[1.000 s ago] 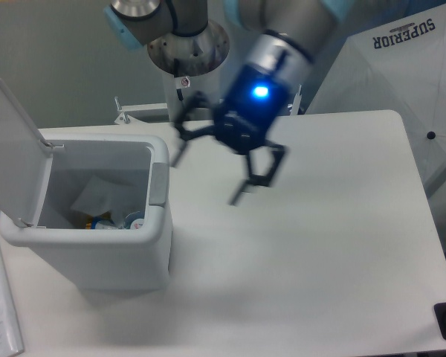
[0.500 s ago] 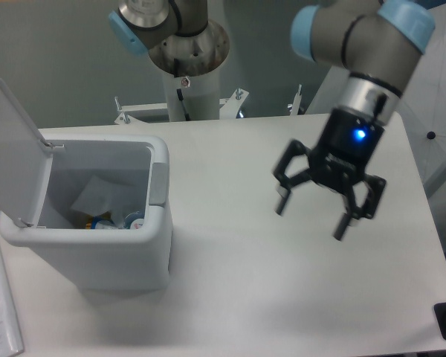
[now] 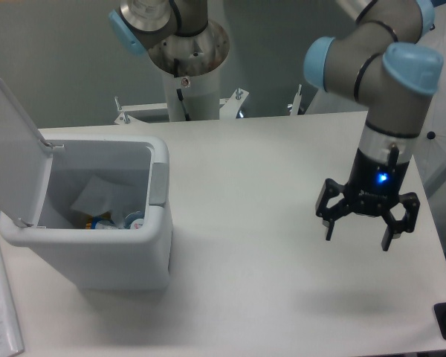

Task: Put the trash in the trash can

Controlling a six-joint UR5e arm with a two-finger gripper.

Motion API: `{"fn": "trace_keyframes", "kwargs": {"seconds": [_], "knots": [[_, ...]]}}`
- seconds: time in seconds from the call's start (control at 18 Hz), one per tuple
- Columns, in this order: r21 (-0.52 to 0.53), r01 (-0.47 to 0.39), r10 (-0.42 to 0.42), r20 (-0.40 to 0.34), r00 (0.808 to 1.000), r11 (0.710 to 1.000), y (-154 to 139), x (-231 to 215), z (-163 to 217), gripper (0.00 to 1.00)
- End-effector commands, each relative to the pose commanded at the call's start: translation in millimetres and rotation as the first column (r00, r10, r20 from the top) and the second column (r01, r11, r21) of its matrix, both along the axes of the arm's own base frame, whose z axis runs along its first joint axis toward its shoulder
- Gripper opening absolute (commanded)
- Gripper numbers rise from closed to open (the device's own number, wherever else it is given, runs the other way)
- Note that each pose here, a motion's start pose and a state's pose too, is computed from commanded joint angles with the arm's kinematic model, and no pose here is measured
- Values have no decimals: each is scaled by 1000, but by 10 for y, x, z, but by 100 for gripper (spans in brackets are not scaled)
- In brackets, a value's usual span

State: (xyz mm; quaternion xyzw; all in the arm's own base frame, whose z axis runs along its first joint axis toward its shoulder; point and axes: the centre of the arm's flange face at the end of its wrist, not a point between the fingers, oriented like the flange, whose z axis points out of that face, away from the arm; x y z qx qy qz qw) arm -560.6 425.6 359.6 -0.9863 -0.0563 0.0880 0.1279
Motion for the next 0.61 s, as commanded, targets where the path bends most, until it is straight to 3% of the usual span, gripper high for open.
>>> {"fn": "trace_keyframes", "kwargs": {"seconds": [0.11, 0.28, 0.61], "knots": [[-37, 4, -4, -9, 1000, 999, -1, -29, -54, 100], [-68, 96, -97, -14, 995, 993, 7, -35, -67, 100], [-126, 177, -169, 66, 983, 976, -4, -72, 24, 100]]}}
